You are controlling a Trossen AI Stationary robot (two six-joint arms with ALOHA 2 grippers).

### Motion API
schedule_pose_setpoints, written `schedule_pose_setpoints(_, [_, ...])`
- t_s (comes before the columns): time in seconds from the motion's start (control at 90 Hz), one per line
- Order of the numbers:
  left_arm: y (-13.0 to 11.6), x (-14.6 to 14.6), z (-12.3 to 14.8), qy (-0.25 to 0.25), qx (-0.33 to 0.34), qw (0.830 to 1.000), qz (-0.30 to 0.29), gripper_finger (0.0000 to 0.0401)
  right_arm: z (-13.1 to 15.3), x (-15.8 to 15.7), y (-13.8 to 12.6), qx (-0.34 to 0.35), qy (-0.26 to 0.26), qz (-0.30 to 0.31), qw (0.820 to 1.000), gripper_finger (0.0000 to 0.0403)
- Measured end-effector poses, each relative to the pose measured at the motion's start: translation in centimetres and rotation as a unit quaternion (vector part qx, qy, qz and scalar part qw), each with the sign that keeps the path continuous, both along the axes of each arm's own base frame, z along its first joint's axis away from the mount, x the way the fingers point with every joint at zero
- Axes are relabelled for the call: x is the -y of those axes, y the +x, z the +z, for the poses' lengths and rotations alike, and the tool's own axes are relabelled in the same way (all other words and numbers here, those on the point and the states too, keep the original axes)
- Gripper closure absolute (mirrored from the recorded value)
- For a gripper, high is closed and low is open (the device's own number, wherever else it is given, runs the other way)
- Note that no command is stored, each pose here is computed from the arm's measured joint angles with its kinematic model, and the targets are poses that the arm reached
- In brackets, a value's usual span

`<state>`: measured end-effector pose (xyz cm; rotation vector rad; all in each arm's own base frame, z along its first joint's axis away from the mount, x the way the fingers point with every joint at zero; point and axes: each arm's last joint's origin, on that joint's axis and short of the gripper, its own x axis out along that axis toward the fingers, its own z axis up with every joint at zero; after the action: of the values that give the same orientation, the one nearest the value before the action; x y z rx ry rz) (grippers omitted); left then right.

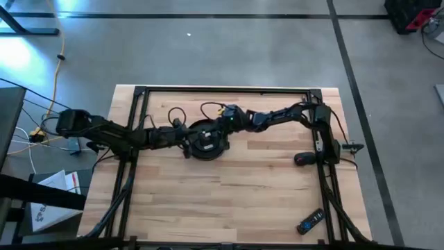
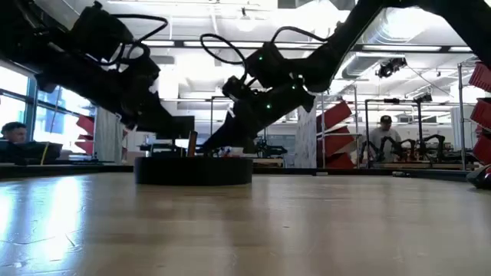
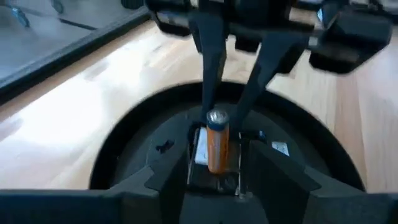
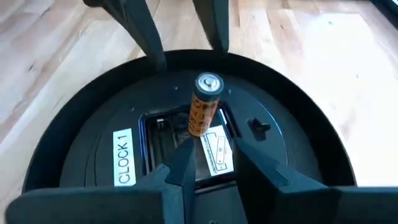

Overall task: Insert battery
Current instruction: Insert the yellow battery into the white-black wall clock

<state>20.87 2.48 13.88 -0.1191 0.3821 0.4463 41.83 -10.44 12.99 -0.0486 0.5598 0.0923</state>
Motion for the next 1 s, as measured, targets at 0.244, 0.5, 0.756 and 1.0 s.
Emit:
schedule_pose_setpoints(0.244, [0.7, -0.1, -1.5, 0.018, -0.025, 0.999, -0.008, 0.0217, -0.1, -0.1, -0.2, -0.016, -0.003, 0.005, 1.0, 0.0327])
schedule_pose_setpoints(0.5, [0.9, -0.2, -1.3, 0.033, -0.009, 0.999, -0.004, 0.0183, -0.2, 0.1, -0.3, -0.018, -0.003, 0.003, 1.0, 0.0327])
schedule_pose_setpoints(0.756, [2.0, -0.8, -1.9, 0.037, -0.031, 0.998, -0.029, 0.0181, 0.0, 0.2, -0.2, -0.014, -0.004, -0.007, 1.0, 0.0327])
schedule_pose_setpoints(1.0, [2.9, -1.1, -2.4, 0.039, -0.044, 0.998, -0.035, 0.0181, -0.1, 0.0, -0.3, -0.02, 0.0, -0.007, 1.0, 0.0327])
